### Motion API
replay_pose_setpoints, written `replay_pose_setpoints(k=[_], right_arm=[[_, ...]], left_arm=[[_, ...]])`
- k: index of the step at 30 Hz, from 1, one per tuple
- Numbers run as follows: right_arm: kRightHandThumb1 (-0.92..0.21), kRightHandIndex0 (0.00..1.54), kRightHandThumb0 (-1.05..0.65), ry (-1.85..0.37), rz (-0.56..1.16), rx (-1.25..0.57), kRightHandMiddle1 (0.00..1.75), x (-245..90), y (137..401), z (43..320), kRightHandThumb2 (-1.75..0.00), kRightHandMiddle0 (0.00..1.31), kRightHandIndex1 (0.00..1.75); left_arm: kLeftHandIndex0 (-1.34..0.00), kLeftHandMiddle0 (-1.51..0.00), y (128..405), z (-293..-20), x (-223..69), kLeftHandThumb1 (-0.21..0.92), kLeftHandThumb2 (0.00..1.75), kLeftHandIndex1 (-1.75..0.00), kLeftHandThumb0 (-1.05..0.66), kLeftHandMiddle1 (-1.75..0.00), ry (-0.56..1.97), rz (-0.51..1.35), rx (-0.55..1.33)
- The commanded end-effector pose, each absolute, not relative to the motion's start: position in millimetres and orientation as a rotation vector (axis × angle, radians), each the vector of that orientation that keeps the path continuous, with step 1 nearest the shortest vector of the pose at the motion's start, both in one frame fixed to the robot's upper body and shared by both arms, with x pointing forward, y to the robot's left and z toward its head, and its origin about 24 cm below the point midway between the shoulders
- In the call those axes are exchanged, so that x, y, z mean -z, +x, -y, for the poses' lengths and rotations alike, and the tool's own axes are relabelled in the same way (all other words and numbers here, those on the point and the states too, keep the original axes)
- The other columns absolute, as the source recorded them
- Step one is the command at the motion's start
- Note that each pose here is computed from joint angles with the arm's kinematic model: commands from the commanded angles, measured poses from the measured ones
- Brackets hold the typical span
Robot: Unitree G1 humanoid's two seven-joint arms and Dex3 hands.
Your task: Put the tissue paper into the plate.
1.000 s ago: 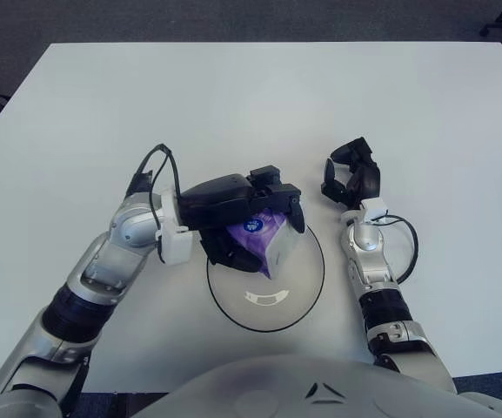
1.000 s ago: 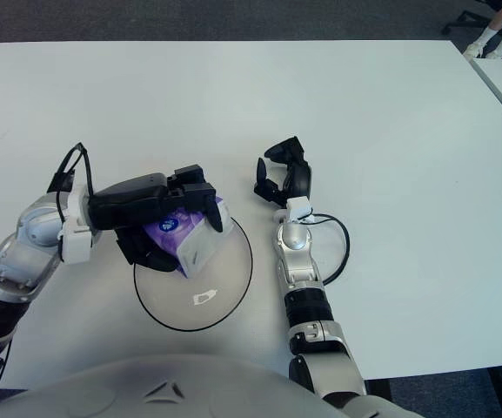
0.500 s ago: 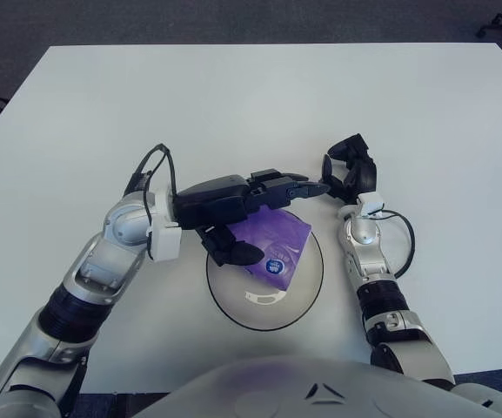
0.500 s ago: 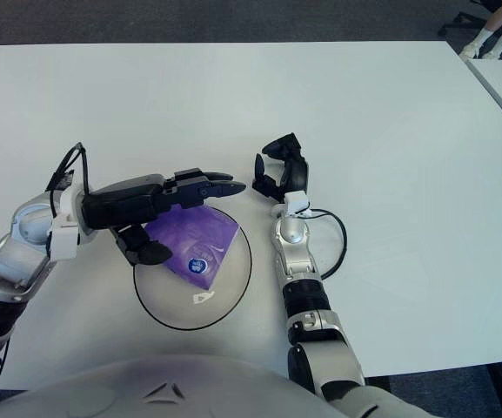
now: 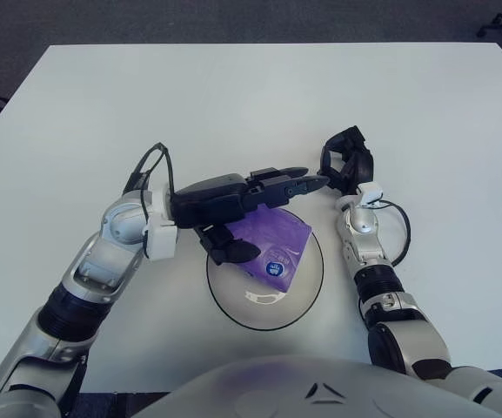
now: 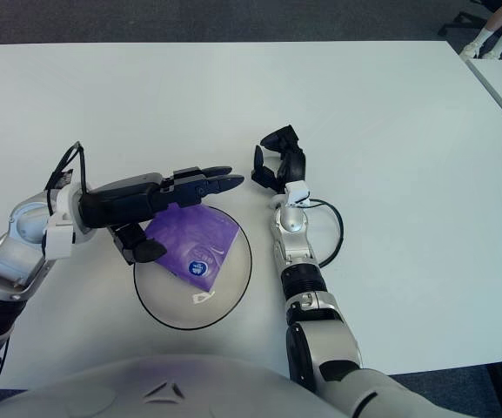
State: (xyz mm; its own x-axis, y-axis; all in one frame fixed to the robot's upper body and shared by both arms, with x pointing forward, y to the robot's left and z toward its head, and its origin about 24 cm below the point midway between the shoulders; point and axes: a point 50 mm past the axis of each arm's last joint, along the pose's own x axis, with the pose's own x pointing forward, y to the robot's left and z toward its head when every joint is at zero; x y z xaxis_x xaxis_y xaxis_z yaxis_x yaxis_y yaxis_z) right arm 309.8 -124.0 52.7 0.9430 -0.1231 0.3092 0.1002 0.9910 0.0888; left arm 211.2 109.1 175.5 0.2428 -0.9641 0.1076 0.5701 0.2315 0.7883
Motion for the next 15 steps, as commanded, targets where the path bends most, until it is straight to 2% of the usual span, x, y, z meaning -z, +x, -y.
replay_pose_setpoints(k=[1,7,11,13,15], right_arm=[[-0.56,0.72,-0.41,0.002,-0.026,0.159,1.75,41.9,251.4,145.9,-1.02,0.42,1.56],[-0.55,0.72,-0.41,0.001,-0.021,0.171,1.75,41.8,251.5,144.2,-1.03,0.43,1.60],[-0.54,0.72,-0.42,-0.014,-0.017,0.175,1.75,41.2,251.0,144.3,-1.05,0.44,1.64],[-0.53,0.72,-0.42,-0.016,0.028,0.180,1.75,32.2,247.2,141.9,-1.06,0.45,1.66],[-0.52,0.72,-0.42,-0.023,0.066,0.186,1.75,23.3,243.4,138.8,-1.06,0.45,1.68]], left_arm=[[0.00,0.00,209.6,-114.2,-173.7,0.92,0.96,0.00,-1.05,0.00,0.707,0.691,1.178],[0.00,0.00,210.6,-117.3,-175.8,0.92,0.92,0.00,-1.05,0.00,0.729,0.698,1.148],[0.00,0.00,212.8,-120.8,-174.5,0.92,0.90,0.00,-1.04,0.00,0.704,0.636,1.110],[0.00,0.00,214.5,-130.0,-160.2,0.92,0.90,0.00,-1.02,0.00,0.633,0.559,0.997],[0.00,0.00,215.8,-135.4,-152.2,0.92,0.89,-0.04,-0.97,-0.17,0.556,0.519,0.857]])
